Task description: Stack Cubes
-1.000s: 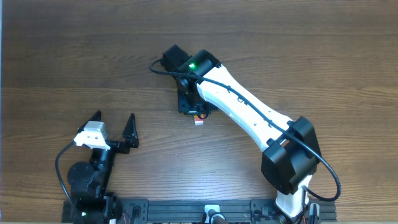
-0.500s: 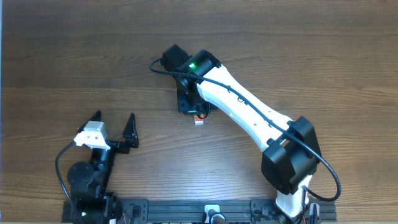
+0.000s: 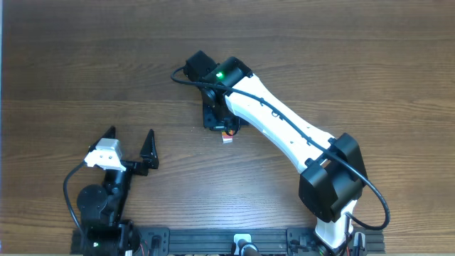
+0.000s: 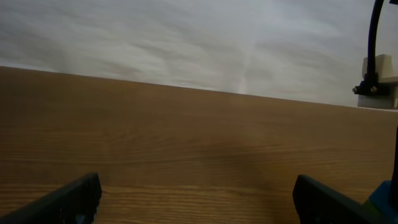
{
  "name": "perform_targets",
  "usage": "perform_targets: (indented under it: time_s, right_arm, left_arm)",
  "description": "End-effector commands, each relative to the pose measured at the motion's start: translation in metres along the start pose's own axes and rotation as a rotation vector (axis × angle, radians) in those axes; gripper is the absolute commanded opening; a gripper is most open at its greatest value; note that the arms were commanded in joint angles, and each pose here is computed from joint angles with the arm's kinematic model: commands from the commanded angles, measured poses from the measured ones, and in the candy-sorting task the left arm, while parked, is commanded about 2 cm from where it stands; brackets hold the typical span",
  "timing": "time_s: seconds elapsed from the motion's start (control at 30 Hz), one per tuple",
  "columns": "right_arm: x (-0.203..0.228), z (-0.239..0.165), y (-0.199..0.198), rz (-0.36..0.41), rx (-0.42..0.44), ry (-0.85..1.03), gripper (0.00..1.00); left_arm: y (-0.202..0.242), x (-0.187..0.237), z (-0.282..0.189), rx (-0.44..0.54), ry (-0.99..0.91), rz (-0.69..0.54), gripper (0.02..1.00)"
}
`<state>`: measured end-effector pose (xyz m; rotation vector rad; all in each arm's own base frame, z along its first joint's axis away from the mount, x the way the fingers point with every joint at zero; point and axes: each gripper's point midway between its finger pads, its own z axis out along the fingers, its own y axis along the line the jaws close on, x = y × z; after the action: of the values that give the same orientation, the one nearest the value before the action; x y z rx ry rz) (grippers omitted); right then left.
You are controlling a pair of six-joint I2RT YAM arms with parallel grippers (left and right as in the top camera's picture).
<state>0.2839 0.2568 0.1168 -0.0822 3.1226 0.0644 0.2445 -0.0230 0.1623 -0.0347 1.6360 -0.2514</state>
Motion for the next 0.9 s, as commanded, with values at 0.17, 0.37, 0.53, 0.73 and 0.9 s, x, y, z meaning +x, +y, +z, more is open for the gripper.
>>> perform_targets:
  time_s: [0.17,0.37,0.53,0.73,0.9]
  right_arm:
    - [0.0002,0.0043,-0.0038,0.01,0.008,0.01,0.154]
    - [0.0004,0.0044,-0.0039,0.01,0.008,0.011,0.167]
    - [0.0013,0.0066,-0.0046,0.01,0.01,0.014,0.209]
    - [0.0008,0.0067,-0.0043,0.01,0.009,0.013,0.211]
    - [0.0008,0.0067,-0.0043,0.01,0.009,0.013,0.24]
  left_arm:
    - [-0.0015,0.0021,0.0003,0.01,0.001,0.015,1.0]
    - [-0.0015,0.0021,0.0003,0.01,0.001,0.015,1.0]
    - [-0.0015,0.0021,0.0003,0.01,0.001,0.014,1.0]
    - [-0.0015,0.0021,0.0003,0.01,0.001,0.014,1.0]
    - [-0.0015,0.0021,0.0003,0.01,0.001,0.015,1.0]
